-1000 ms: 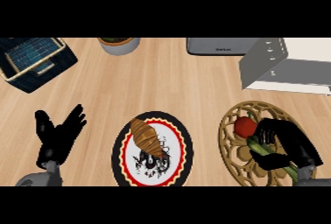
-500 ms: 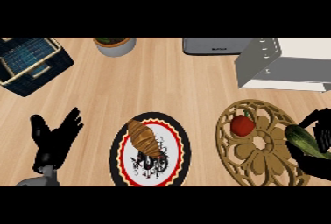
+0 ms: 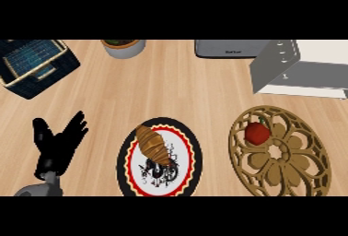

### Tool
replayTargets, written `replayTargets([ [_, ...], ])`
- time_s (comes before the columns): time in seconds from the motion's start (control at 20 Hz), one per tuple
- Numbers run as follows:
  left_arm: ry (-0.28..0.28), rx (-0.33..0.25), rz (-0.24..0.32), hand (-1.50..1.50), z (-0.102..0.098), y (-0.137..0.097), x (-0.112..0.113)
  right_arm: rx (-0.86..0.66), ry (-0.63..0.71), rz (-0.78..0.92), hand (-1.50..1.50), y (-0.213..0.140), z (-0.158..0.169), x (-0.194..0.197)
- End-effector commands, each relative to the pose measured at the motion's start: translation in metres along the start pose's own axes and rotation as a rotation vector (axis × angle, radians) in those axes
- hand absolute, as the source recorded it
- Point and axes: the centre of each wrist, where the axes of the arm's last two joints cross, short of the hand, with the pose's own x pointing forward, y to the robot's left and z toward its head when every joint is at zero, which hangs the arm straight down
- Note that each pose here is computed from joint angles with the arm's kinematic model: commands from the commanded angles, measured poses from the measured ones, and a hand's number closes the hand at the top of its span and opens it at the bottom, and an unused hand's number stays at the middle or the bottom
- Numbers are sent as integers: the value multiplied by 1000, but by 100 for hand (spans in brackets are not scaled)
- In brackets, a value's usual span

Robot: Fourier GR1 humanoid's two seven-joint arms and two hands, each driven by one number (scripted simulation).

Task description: Pick the squash from the placemat and place it in the tiered shelf

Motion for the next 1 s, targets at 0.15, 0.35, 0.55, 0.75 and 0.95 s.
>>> replayTargets([
  [0.15, -6, -6, -2, 0, 2, -6, -6, -99, 37, -60, 150, -71, -49, 13],
  [0.35, -17, -15, 7, 0, -9, -18, 10, -140, 71, -68, 150, -88, -78, -2],
  [0.55, -14, 0, -15, 0, -2, 2, 15, -107, 64, -38, 150, -88, -95, -1],
  [0.75, -1, -11, -11, 0, -1, -5, 7, -68, 81, -4, 150, -77, -131, -12],
  [0.95, -25, -42, -10, 0, -7, -14, 7, -3, 70, 46, 150, -72, -146, -42],
])
